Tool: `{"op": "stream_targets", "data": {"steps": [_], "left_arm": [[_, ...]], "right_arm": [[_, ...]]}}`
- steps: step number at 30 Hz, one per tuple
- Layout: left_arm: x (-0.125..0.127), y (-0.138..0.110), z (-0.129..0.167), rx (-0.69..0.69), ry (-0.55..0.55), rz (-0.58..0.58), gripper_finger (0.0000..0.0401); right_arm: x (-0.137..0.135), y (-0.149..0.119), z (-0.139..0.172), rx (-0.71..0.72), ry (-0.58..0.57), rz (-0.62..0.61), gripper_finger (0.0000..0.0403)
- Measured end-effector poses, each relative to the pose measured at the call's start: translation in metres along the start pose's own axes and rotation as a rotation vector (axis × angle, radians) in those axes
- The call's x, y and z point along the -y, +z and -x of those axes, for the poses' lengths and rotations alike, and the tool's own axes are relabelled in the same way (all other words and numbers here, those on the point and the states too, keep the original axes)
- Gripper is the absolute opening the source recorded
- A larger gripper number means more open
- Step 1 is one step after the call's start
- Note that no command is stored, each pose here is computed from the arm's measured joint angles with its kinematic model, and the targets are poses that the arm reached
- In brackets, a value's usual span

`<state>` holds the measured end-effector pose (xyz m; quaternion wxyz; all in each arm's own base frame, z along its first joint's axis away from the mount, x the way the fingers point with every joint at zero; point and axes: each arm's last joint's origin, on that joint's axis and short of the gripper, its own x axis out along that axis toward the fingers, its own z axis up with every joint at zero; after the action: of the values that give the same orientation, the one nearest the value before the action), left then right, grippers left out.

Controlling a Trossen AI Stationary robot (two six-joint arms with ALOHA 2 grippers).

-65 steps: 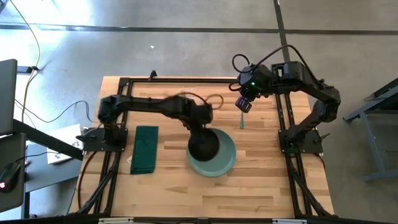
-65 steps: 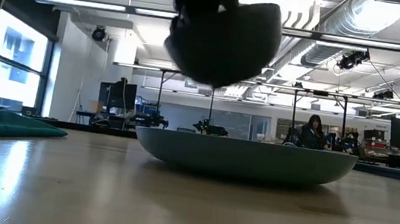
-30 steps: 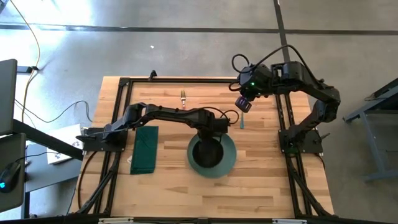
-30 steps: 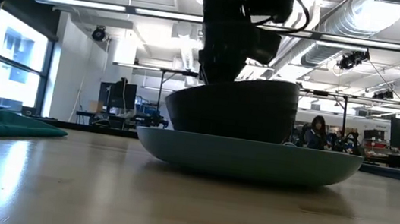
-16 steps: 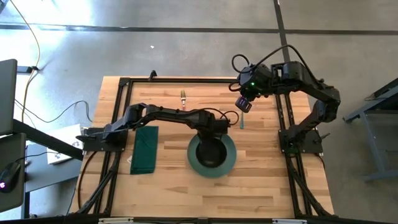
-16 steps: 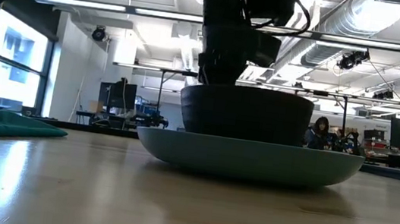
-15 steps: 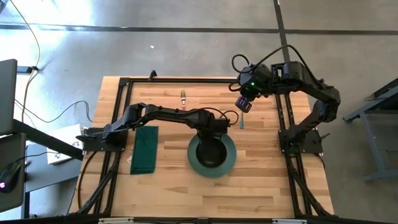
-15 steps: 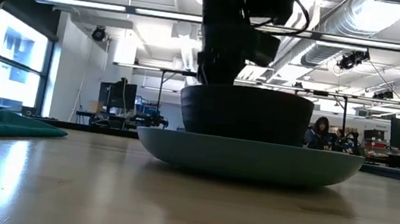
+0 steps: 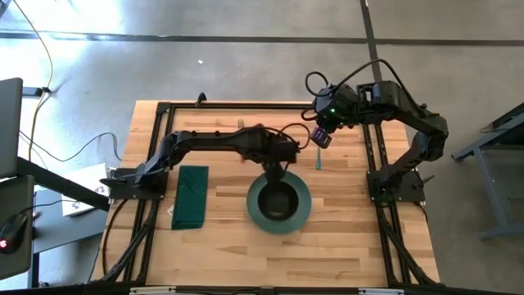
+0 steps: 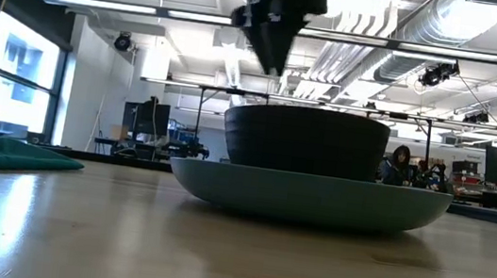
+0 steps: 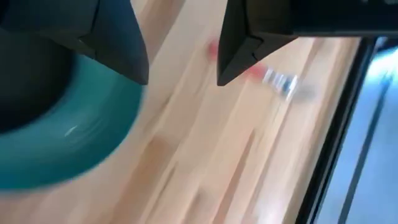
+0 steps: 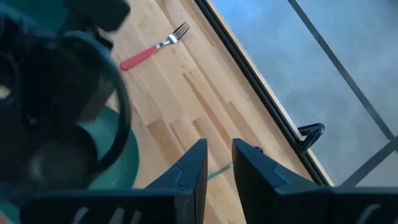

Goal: Set table place
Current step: Put the red fork to the right of the blue plate

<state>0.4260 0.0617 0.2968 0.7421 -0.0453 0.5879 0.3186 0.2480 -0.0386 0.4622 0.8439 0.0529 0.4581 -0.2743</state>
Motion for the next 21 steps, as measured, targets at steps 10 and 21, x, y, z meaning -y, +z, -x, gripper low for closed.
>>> {"op": "stream_targets", "data": {"steps": [10, 21], "left_arm": [[-0.043, -0.031, -0.019, -0.201, 0.154, 0.152, 0.0212], [-0.09, -0.104, -0.06, -0.12, -0.066, 0.597, 0.0217]], "right_arm": [[0.001, -0.001, 0.002, 0.004, 0.001, 0.06, 0.0067], [0.021, -0.007, 0.02, 0.111, -0.218, -0.065, 0.0067]]}}
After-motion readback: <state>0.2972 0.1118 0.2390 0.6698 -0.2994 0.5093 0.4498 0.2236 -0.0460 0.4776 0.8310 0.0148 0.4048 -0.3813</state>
